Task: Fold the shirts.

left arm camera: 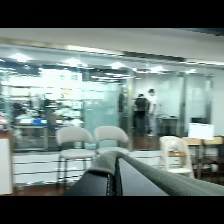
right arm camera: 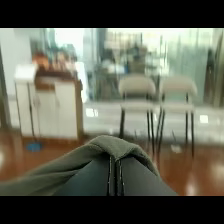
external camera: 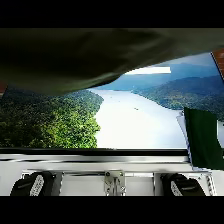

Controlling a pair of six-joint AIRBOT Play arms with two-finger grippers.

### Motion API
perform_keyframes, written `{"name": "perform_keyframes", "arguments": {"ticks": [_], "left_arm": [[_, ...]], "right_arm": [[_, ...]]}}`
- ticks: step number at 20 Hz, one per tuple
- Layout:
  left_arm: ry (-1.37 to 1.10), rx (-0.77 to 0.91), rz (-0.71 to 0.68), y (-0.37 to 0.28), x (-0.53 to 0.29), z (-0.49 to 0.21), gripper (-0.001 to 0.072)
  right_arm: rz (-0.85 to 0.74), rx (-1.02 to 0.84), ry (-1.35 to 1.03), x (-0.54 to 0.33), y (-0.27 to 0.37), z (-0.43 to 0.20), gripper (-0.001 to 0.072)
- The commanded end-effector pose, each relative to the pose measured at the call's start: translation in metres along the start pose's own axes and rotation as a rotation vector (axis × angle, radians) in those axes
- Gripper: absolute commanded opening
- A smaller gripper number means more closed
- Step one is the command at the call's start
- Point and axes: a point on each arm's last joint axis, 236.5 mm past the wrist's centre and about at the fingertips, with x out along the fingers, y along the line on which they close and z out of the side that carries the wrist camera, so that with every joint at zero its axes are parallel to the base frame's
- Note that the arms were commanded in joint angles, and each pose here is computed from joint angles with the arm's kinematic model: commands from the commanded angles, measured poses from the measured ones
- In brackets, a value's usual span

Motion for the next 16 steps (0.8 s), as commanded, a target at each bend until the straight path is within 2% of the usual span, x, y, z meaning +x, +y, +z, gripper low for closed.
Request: {"name": "perform_keyframes", "arguments": {"ticks": [1, 4, 8, 13, 16], "left_arm": [[0.162, -0.005, 0.172, 0.015, -0.040, -0.021, 0.0035], [0.380, -0.026, 0.238, 0.038, -0.043, -0.080, 0.0035], [0.681, -0.083, 0.249, 0.064, -0.041, -0.176, 0.0034], [1.011, -0.235, 0.277, 0.097, -0.050, -0.318, 0.0035], [1.080, -0.290, 0.314, 0.132, -0.038, -0.407, 0.0035]], "right_arm": [[-0.005, 0.036, -0.125, -0.061, 0.004, 0.048, 0.0055], [-0.047, 0.001, -0.024, -0.058, -0.006, 0.024, 0.0055], [-0.160, -0.067, 0.288, -0.038, -0.037, -0.054, 0.0056], [-0.163, -0.049, 0.876, -0.005, -0.046, -0.225, 0.0056], [-0.142, -0.016, 1.068, 0.037, -0.044, -0.347, 0.0055]]}}
